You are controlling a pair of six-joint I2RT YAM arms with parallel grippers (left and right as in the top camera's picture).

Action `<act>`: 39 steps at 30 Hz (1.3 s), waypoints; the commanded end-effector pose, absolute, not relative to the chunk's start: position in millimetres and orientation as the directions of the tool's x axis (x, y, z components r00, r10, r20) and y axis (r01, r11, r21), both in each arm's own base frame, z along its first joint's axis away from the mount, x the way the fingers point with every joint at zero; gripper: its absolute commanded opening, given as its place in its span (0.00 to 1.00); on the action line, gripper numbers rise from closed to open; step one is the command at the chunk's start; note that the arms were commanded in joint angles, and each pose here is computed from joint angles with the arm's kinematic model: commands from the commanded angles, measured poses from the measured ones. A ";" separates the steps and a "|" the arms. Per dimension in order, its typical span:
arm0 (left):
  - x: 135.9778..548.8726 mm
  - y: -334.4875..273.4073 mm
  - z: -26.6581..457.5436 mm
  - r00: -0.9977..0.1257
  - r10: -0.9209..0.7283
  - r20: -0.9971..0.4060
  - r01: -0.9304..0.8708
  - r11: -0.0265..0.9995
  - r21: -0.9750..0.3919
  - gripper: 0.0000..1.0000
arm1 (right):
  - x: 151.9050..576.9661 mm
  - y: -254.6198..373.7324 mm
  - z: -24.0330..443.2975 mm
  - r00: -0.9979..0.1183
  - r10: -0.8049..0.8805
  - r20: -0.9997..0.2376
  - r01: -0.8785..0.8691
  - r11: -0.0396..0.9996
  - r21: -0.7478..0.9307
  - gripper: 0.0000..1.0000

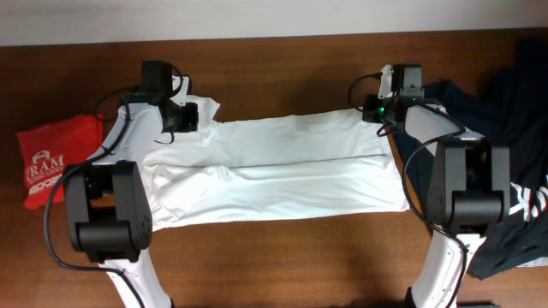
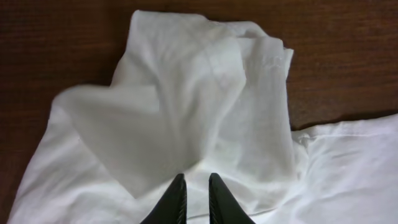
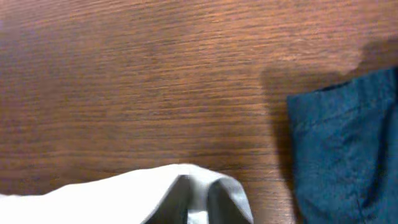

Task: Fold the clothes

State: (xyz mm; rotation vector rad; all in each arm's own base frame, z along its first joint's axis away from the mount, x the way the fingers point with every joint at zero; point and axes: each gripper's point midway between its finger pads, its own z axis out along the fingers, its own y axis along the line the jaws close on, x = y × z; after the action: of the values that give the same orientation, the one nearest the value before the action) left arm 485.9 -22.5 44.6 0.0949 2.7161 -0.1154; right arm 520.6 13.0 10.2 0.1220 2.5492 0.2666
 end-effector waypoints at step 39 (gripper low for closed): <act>458.7 0.8 149.9 -0.909 -0.015 -0.416 0.034 0.993 -0.109 0.00 | 466.5 -11.0 74.4 -0.931 0.204 -0.302 0.156 0.972 0.175 0.04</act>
State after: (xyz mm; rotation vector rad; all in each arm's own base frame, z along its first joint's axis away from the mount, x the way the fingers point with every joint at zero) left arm 475.2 -4.2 96.6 0.0529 2.7565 -0.1528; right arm 465.9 -3.4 38.9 0.2516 2.8513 0.2440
